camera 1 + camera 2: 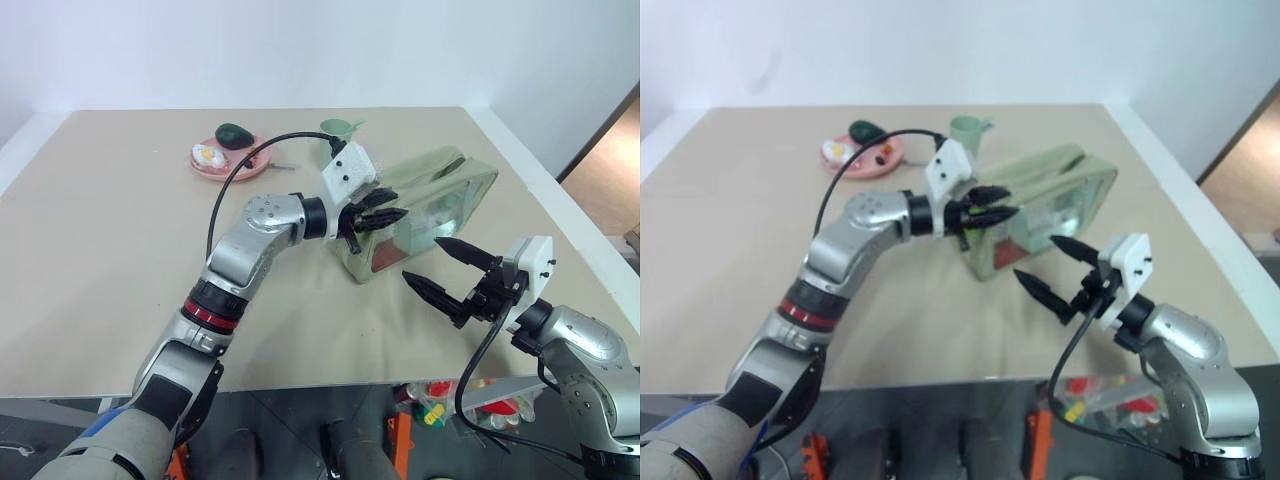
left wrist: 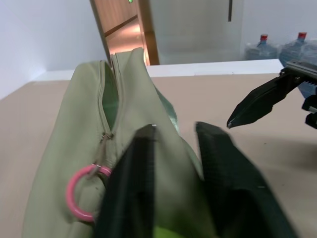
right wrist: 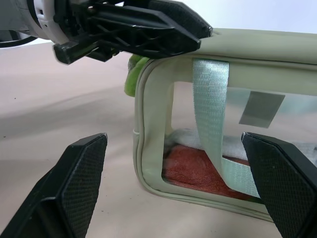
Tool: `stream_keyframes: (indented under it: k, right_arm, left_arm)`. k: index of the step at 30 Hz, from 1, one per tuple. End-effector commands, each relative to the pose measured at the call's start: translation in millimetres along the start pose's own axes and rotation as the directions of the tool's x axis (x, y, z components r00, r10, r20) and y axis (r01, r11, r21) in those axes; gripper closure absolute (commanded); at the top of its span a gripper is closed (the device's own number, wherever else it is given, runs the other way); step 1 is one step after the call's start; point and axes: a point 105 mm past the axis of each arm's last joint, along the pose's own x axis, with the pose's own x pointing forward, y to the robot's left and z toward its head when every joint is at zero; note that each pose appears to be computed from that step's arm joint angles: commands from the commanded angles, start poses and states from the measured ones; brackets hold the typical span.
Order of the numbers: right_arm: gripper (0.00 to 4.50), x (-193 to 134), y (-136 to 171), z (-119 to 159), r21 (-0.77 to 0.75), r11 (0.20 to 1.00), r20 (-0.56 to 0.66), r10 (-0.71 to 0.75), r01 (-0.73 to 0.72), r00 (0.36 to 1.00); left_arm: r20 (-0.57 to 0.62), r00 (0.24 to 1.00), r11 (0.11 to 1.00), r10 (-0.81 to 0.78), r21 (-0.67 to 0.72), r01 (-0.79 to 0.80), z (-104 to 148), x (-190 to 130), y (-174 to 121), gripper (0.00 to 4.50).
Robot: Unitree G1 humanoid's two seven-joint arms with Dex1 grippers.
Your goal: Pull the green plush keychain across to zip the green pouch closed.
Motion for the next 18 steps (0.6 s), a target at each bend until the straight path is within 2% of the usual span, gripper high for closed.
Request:
stream_keyframes:
  k: [1, 7, 10, 14, 18]
  right_arm:
    - [0.00, 1.4, 2.0, 9.0, -0.041, 0.999, 0.022, 0.007, -0.007, 1.000]
    - [0.00, 2.3, 3.4, 8.8, -0.039, 0.999, 0.023, 0.012, -0.011, 1.000]
    - [0.00, 3.7, -2.0, 11.4, -0.044, 0.999, 0.043, -0.026, 0.028, 0.999]
    - [0.00, 4.4, -9.5, 12.7, -0.067, 0.996, 0.048, -0.057, 0.060, 0.997]
    - [0.00, 5.0, -12.8, 9.9, -0.063, 0.996, 0.048, -0.055, 0.058, 0.997]
  left_arm:
    - [0.014, 1.000, 1.000, 0.002, 0.029, -0.003, 11.1, -0.7, 0.7, 4.46]
    - [0.012, 1.000, 0.997, -0.011, 0.071, 0.011, 17.5, -9.6, 3.5, 4.46]
    - [-0.010, 0.999, 0.991, -0.031, 0.133, 0.032, 23.9, -33.7, 11.5, 4.46]
    - [-0.094, 0.996, 0.969, -0.005, 0.247, 0.028, 17.8, -69.7, 30.2, 4.46]
    - [-0.090, 0.996, 0.957, 0.001, 0.289, 0.025, 24.3, -90.7, 41.1, 4.46]
